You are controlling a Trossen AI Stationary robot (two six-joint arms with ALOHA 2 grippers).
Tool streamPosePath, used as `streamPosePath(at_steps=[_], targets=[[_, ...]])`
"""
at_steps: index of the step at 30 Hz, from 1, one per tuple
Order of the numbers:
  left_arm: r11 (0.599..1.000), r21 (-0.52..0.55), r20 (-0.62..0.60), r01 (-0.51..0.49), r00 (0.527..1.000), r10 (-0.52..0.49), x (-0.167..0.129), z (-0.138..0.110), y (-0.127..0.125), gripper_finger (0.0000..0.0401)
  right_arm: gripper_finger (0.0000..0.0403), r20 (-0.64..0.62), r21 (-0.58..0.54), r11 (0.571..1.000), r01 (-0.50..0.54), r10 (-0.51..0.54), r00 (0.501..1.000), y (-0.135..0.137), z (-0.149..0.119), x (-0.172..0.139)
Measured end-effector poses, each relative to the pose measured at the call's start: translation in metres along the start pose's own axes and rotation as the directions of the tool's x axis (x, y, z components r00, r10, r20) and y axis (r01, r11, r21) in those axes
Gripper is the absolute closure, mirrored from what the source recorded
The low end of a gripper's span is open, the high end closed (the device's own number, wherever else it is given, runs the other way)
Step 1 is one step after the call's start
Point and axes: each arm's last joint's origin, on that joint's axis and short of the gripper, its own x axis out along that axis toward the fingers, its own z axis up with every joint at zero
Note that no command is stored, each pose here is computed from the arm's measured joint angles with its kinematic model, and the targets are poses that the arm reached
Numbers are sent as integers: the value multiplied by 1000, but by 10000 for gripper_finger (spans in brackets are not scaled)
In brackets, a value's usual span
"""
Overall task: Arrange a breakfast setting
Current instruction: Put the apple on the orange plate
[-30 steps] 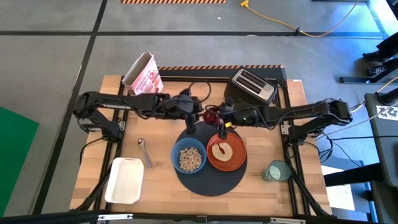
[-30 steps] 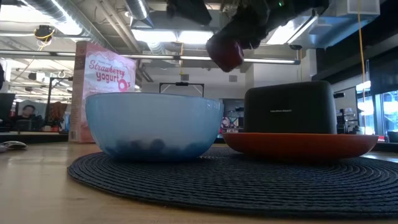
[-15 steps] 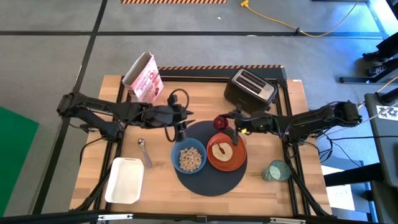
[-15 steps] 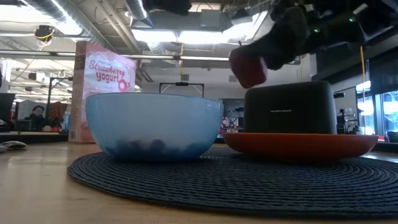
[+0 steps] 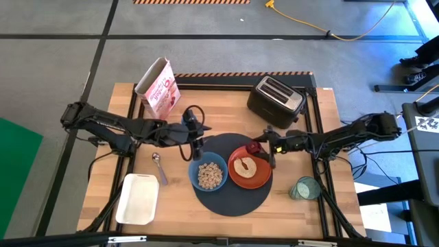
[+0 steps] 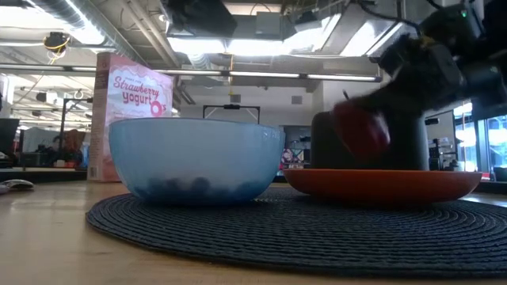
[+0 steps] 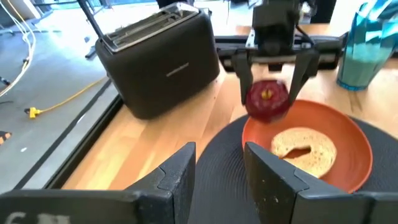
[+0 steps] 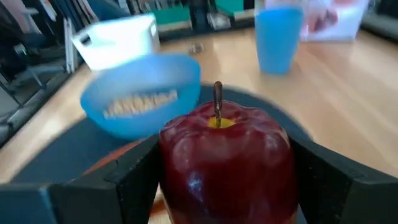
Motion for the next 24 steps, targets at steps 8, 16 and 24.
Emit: streamPosePath(at_steps=[8, 16, 24], targets=[[1000, -10, 28, -9, 1000, 9, 1, 3, 3, 269, 112, -45, 13, 1000, -2, 2, 999, -2, -15, -7], [1000, -8, 28, -10, 1000, 10, 2, 4, 3, 269, 111, -1, 14, 997, -71, 71, 997, -1, -21, -14], [1000, -8, 28, -10, 1000, 10, 2, 4, 3, 269, 111, -42, 17, 998, -63, 63, 997, -2, -27, -11]])
